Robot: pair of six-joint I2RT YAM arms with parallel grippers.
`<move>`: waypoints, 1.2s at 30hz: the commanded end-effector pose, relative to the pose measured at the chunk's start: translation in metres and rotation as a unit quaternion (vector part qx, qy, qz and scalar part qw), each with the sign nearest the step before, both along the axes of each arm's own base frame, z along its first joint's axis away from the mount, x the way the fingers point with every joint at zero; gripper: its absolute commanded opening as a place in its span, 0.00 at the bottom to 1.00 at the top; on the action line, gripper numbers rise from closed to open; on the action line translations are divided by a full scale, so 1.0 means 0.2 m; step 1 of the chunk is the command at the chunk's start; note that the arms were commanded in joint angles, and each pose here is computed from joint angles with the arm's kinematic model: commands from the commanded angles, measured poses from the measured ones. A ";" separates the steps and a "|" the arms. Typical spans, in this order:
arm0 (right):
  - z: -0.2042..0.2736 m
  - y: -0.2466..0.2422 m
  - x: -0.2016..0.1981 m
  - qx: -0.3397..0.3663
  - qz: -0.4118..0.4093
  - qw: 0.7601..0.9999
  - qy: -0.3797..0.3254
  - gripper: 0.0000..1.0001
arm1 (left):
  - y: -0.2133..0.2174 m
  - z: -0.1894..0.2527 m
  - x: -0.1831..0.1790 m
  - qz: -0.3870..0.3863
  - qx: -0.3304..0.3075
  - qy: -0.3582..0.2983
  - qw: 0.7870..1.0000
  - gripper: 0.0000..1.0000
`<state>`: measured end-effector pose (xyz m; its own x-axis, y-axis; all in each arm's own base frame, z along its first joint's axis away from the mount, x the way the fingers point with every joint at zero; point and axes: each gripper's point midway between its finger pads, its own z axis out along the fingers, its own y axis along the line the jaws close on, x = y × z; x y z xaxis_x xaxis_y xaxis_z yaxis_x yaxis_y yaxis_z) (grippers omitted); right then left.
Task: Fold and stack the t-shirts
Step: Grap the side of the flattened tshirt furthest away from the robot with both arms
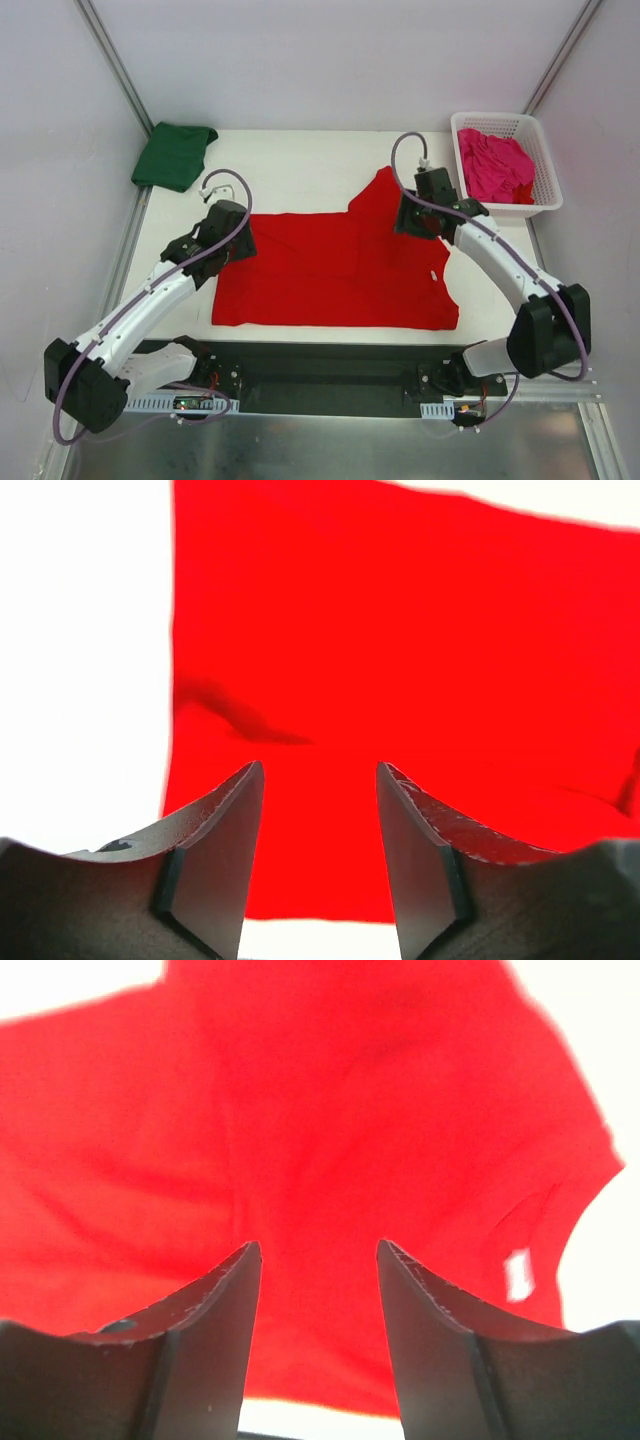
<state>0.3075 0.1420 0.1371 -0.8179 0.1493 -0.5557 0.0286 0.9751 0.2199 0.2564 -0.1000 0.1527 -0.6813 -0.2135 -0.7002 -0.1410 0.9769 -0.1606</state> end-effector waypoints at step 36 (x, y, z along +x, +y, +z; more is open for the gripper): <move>-0.19 0.02 1.26 0.186 0.083 0.979 -0.031 0.74 | 0.33 -0.16 0.64 0.079 -0.015 -0.022 0.997 0.46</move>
<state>0.5424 0.1405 0.0855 -0.8425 0.2228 -0.4905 -0.0928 0.8369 0.5395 0.3814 -0.0339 0.1270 -0.6141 -0.3119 -0.7250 -0.2695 0.9462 -0.1788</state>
